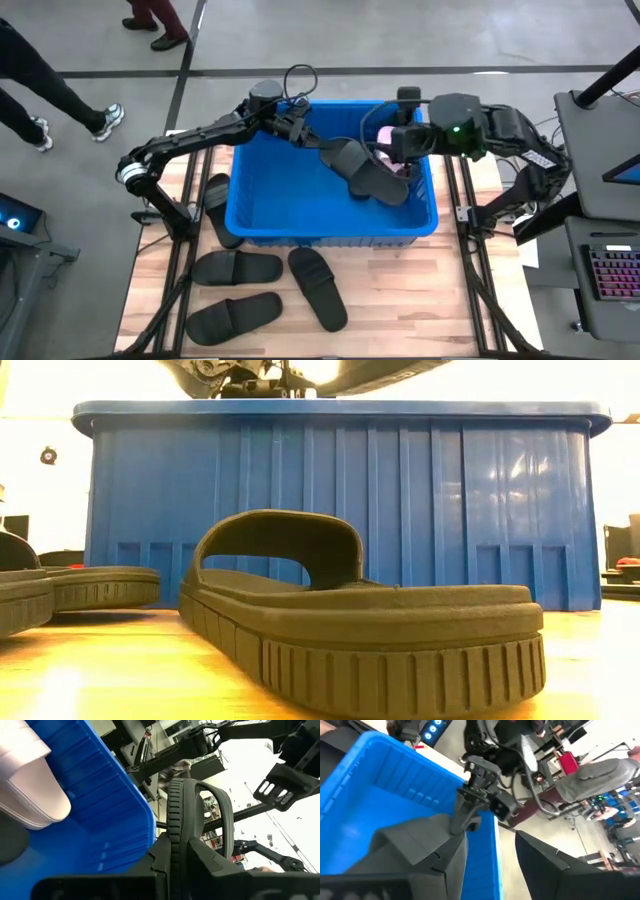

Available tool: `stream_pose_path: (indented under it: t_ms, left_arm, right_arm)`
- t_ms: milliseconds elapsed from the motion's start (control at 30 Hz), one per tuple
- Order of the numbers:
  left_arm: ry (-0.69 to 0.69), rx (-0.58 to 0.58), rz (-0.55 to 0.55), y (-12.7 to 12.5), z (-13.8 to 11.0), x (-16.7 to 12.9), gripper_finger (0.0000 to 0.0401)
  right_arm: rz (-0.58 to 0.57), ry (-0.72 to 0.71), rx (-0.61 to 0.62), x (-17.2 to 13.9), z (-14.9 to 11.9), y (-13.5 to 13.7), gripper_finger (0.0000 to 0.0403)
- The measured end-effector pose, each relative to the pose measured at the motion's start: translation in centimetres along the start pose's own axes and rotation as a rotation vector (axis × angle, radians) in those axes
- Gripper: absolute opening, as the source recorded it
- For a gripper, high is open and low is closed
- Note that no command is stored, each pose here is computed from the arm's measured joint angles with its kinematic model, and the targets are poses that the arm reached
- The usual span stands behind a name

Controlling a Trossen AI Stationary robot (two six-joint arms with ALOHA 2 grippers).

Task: Pick and place slides into bin
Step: Stack the black slide on top of black slide into the blue bin

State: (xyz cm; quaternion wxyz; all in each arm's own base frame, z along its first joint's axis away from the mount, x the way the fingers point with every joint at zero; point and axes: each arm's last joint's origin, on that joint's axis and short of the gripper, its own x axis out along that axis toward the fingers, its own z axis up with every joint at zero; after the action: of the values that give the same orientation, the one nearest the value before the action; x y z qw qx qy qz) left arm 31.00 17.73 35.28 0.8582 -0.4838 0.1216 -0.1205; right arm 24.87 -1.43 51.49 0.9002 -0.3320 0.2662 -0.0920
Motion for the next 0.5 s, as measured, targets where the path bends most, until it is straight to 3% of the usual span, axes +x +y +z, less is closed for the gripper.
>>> stream_pose_path:
  t_ms: [233,500]
  left_arm:
    - [0.002,0.014,-0.001,0.0,0.0,0.0,0.0014]
    - [0.003,-0.011,-0.001,0.0,0.0,0.0,0.0013]
  right_arm:
    - [0.146,0.154,-0.089,2.2,-0.2,2.2,0.021]
    - [0.17,0.141,-0.175,3.0,0.5,3.1,0.0221]
